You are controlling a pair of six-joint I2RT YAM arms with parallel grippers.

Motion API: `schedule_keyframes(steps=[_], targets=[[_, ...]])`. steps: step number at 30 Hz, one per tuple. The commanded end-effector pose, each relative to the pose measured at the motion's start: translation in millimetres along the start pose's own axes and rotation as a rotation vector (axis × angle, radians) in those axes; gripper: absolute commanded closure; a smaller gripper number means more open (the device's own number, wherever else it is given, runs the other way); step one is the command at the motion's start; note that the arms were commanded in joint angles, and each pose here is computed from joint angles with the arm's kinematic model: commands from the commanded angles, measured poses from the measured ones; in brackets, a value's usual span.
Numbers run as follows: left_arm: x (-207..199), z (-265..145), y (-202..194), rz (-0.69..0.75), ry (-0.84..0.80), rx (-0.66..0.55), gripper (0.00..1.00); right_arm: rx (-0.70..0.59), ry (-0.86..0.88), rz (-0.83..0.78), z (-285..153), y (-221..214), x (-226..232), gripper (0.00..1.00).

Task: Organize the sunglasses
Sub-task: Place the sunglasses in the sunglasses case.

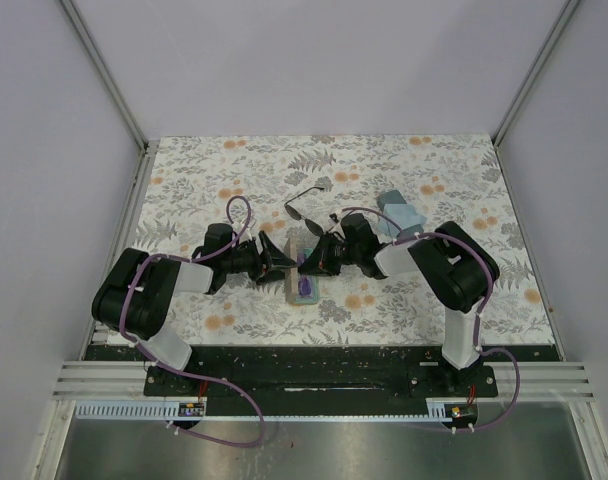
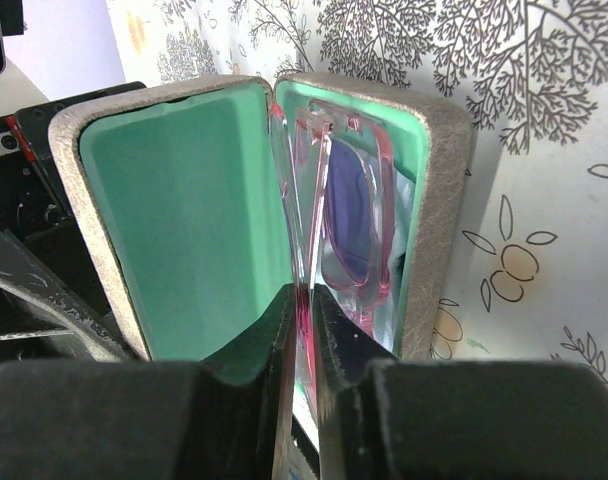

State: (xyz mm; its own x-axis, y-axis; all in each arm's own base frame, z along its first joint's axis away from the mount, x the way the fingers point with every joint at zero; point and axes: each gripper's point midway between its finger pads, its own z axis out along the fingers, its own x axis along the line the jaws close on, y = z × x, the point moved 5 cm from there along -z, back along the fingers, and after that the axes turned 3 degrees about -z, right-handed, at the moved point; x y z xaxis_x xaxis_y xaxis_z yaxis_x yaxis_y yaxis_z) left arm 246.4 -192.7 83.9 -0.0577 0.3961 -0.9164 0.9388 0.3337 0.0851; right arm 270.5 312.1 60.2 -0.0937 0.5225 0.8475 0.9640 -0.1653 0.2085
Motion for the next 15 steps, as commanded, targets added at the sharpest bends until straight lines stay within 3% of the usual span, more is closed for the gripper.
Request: schedule_keyframes(steps=[1,10,15], targets=[[-9,3,2,0.057,-0.040,0.006,0.52,-0.041,-0.034,-0.026,4,2,-8,0.94],[-5,3,2,0.060,-0.003,0.006,0.52,-0.071,-0.053,-0.065,-8,7,5,0.68],[-6,4,2,0.060,0.002,0.008,0.52,-0.079,-0.063,-0.083,-16,11,15,0.59]])
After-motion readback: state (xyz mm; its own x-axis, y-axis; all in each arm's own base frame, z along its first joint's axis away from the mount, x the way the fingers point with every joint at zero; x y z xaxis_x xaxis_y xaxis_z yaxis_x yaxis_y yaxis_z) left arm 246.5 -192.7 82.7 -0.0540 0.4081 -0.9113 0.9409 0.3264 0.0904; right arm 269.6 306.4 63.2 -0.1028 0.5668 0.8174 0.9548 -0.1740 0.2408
